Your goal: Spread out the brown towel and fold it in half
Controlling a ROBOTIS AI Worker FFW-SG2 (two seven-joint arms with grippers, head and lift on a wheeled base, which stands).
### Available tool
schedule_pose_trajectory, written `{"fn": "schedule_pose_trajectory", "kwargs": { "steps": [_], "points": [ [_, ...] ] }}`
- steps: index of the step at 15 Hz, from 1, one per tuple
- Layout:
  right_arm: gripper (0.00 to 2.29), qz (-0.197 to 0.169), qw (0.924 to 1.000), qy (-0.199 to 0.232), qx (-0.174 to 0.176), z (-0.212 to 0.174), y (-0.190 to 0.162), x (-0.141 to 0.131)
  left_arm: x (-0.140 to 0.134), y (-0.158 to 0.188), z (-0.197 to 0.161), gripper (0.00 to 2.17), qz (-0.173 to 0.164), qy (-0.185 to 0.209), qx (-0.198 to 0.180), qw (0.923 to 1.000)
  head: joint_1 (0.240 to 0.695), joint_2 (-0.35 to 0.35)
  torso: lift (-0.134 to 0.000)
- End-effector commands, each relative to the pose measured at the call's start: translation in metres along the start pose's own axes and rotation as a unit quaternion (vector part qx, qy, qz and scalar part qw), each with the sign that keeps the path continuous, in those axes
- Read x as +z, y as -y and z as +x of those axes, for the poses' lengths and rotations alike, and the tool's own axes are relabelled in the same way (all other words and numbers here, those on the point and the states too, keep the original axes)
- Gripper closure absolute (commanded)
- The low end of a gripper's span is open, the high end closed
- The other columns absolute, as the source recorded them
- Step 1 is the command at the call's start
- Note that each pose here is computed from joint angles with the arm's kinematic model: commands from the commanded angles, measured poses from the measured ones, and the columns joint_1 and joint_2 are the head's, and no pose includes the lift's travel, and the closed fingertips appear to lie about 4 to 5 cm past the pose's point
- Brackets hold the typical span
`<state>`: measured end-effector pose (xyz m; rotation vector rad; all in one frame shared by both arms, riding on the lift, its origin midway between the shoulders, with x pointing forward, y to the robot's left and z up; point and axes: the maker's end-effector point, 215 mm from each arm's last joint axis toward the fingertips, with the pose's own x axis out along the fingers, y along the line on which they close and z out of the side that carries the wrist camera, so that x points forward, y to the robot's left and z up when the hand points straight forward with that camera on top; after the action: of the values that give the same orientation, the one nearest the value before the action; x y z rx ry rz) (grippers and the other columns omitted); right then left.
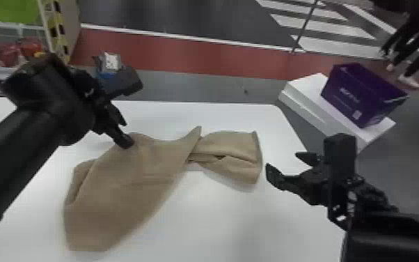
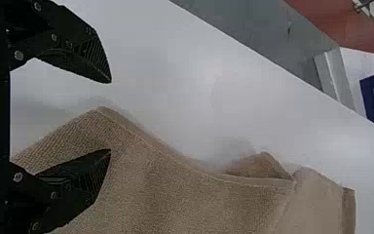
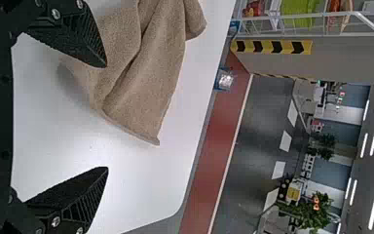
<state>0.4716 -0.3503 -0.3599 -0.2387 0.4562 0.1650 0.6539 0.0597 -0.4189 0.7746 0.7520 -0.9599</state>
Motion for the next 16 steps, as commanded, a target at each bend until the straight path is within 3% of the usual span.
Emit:
{"fn": "schedule_pose_trajectory", "kwargs": {
  "steps": [1, 9, 10, 11, 14, 16],
  "points": [
    [0.14, 0.0, 1.0, 0.0, -0.002, -0.0015, 0.0017, -0.0006, -0.0021, 0.0072, 0.0047, 0.44, 0.016, -0.015, -0.005, 0.9997, 0.695, -0.276, -0.134],
    [0.14, 0.002, 1.0, 0.003, -0.004, -0.0033, 0.0046, 0.0003, -0.0079, 0.0149, 0.0047, 0.46, 0.04, -0.04, -0.025, 0.998, 0.695, -0.284, -0.134],
    [0.14, 0.004, 1.0, 0.004, -0.003, -0.0033, 0.004, 0.0009, -0.0083, 0.0167, 0.0045, 0.72, 0.041, -0.041, -0.029, 0.9979, 0.695, -0.284, -0.134],
    [0.14, 0.005, 1.0, 0.006, -0.002, -0.0031, 0.004, 0.0019, -0.0083, 0.0164, 0.0045, 0.8, 0.041, -0.041, -0.029, 0.9979, 0.695, -0.284, -0.134],
    [0.14, 0.005, 1.0, 0.006, -0.004, -0.003, 0.0059, 0.0024, -0.007, 0.0165, 0.0043, 0.86, 0.042, -0.04, -0.029, 0.9979, 0.695, -0.283, -0.134],
    [0.14, 0.007, 1.0, 0.005, -0.004, -0.003, 0.0066, 0.0008, -0.0092, 0.0126, 0.0054, 1.61, 0.042, -0.042, -0.018, 0.9981, 0.695, -0.283, -0.134]
  ]
}}
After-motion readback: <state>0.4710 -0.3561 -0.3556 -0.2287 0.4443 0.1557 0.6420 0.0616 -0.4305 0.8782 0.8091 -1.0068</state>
